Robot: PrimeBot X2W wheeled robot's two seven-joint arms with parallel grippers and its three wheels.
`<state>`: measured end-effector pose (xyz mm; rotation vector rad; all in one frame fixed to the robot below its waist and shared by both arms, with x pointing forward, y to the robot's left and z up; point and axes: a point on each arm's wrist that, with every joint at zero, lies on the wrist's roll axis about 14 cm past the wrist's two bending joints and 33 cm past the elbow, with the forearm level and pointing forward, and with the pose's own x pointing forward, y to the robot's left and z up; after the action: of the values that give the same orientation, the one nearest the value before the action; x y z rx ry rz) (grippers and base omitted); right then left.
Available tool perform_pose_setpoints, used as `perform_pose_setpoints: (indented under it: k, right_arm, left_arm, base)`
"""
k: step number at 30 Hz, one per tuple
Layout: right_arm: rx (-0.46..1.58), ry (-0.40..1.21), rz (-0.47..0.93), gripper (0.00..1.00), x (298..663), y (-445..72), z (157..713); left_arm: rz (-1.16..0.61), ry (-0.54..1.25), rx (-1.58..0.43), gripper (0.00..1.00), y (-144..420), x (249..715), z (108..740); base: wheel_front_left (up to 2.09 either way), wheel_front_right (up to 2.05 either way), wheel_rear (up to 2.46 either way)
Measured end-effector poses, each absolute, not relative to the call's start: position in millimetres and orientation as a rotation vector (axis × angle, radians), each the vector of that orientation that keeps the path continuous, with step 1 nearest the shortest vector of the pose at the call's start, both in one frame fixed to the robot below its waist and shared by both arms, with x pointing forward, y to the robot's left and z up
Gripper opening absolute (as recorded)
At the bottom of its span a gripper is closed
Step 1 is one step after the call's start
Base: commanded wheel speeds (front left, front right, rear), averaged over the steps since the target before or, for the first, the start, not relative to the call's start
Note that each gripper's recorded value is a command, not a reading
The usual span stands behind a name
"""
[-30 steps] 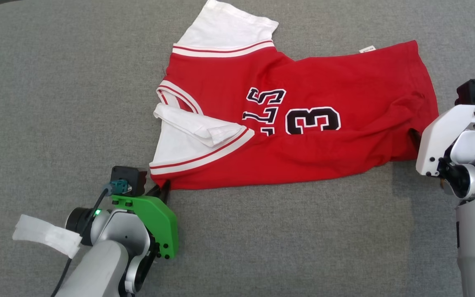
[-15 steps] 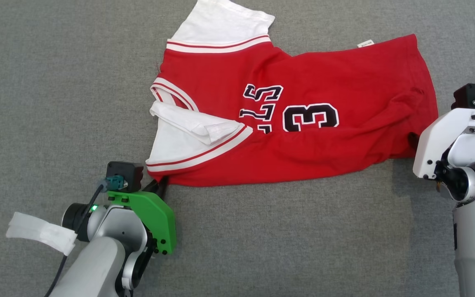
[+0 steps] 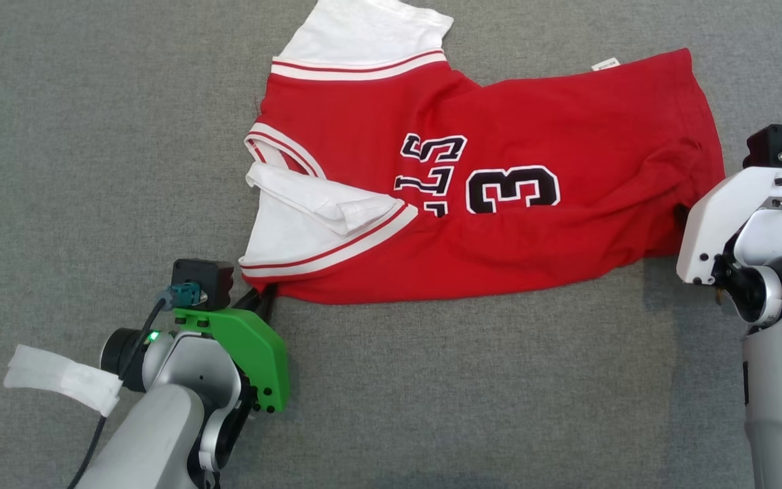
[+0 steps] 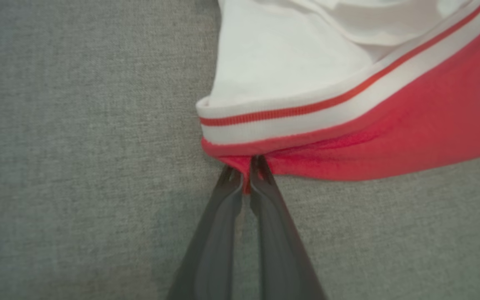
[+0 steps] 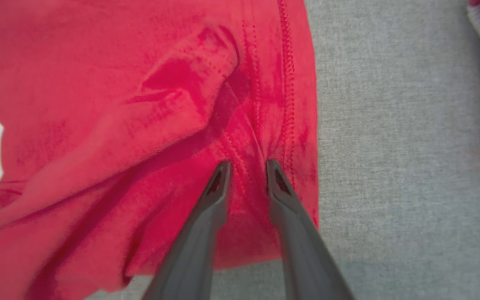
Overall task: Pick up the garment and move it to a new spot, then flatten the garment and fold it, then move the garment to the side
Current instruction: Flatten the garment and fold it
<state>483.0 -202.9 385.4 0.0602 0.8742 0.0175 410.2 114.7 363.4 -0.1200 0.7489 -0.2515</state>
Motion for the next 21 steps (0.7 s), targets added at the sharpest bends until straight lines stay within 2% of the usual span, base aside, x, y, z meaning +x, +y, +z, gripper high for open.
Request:
perform_pose_setpoints:
  k: [1, 2, 4, 5, 6, 7, 8, 12, 15, 16, 17, 18, 19, 20, 21]
  right_arm:
    - [0.057, 0.877, 0.019, 0.36, 481, -202, 385]
    - [0.055, 0.884, 0.020, 0.34, 478, -202, 385]
    - [0.053, 0.892, 0.019, 0.37, 474, -203, 384]
    - [0.051, 0.878, 0.005, 0.63, 471, -208, 387]
    - [0.048, 0.871, 0.002, 0.55, 472, -210, 389]
    - [0.046, 0.877, 0.010, 0.39, 471, -206, 389]
    - [0.046, 0.877, 0.012, 0.32, 472, -206, 390]
    - [0.044, 0.875, 0.015, 0.25, 471, -204, 390]
    - [0.038, 0.871, 0.010, 0.15, 469, -206, 392]
    - [0.039, 0.869, 0.008, 0.16, 469, -206, 393]
    - [0.039, 0.866, 0.006, 0.31, 469, -207, 394]
    - [0.037, 0.863, 0.004, 0.73, 469, -208, 395]
    - [0.036, 0.857, 0.002, 0.91, 469, -209, 396]
    - [0.033, 0.853, -0.001, 1.00, 469, -210, 398]
    - [0.031, 0.851, -0.003, 1.00, 468, -210, 399]
  left_arm:
    - [-0.250, 0.748, -0.122, 0.00, 115, 410, 364]
    - [-0.250, 0.747, -0.122, 0.00, 114, 410, 364]
    - [-0.251, 0.745, -0.123, 0.00, 114, 410, 365]
    - [-0.253, 0.746, -0.123, 0.00, 113, 411, 365]
    - [-0.253, 0.746, -0.125, 0.00, 113, 410, 365]
    - [-0.252, 0.746, -0.126, 0.00, 113, 410, 365]
    - [-0.252, 0.746, -0.126, 0.00, 113, 410, 365]
    - [-0.250, 0.744, -0.125, 0.00, 114, 409, 366]
    - [-0.249, 0.742, -0.125, 0.00, 114, 409, 367]
    - [-0.250, 0.740, -0.125, 0.00, 114, 409, 368]
    - [-0.250, 0.739, -0.124, 0.00, 114, 409, 368]
    - [-0.249, 0.740, -0.125, 0.00, 114, 409, 368]
    - [-0.249, 0.740, -0.127, 0.00, 114, 409, 369]
    - [-0.250, 0.739, -0.127, 0.00, 113, 409, 369]
    - [-0.251, 0.738, -0.126, 0.00, 113, 409, 369]
  base:
    - [0.00, 0.00, 0.00]
    - [0.00, 0.00, 0.00]
    - [0.00, 0.00, 0.00]
    - [0.00, 0.00, 0.00]
    - [0.00, 0.00, 0.00]
    - [0.00, 0.00, 0.00]
    - [0.00, 0.00, 0.00]
    - [0.00, 0.00, 0.00]
    - [0.00, 0.00, 0.00]
    - [0.00, 0.00, 0.00]
    - [0.00, 0.00, 0.00]
    - [0.00, 0.00, 0.00]
    - [0.00, 0.00, 0.00]
    - [0.00, 0.00, 0.00]
    - [0.00, 0.00, 0.00]
